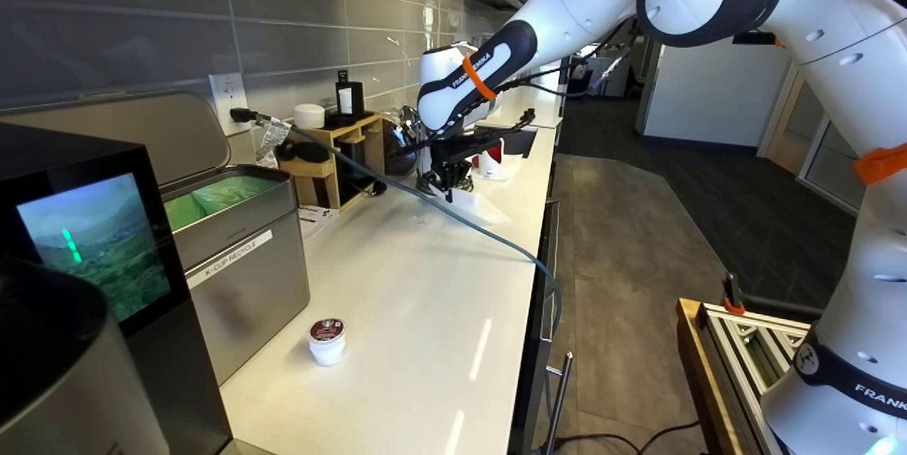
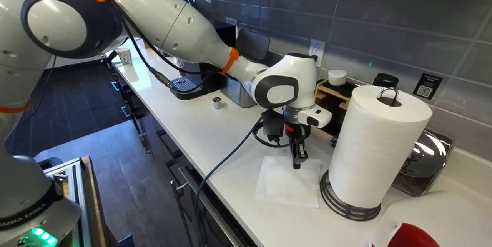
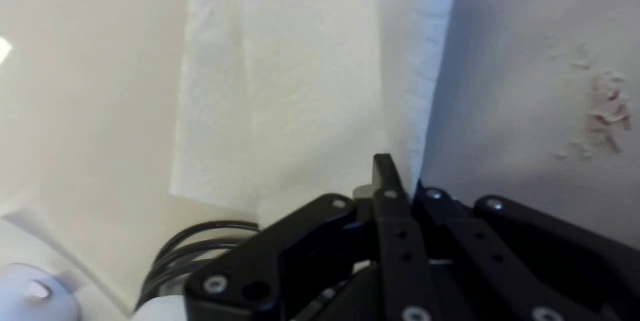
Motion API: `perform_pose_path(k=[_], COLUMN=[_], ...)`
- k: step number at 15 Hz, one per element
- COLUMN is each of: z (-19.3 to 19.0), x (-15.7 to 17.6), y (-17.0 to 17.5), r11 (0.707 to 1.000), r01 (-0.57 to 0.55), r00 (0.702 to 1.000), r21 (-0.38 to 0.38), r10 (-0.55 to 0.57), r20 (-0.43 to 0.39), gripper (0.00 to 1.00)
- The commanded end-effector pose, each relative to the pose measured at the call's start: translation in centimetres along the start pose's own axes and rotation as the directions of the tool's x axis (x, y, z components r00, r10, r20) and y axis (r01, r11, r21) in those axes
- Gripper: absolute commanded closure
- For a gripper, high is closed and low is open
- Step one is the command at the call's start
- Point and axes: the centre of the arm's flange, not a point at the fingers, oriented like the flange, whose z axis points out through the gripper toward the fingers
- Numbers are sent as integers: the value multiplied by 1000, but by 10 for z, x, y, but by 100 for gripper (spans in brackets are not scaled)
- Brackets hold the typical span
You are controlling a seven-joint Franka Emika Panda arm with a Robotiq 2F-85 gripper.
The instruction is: Wipe the counter with the paper towel
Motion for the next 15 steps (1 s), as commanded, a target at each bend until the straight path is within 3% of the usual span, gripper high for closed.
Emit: perform_pose_path(k=[1,4,7,8,9,15], z=[0,14,24,25,26,-7], x=[-23,-26,-38,-44,-48,-75], y=[51,61,60,59,57,63], r11=[999,995,983,975,968,942], r01=[7,79,182,222,252,333], r00=[999,994,982,974,967,940], r21=[-42,-67,-38,-22,-15,-28], r10=[-8,-84,-184,-223,-252,-334], r20=[-39,-65,-50,-45,-41,-64], gripper=[100,100,100,74,73,29])
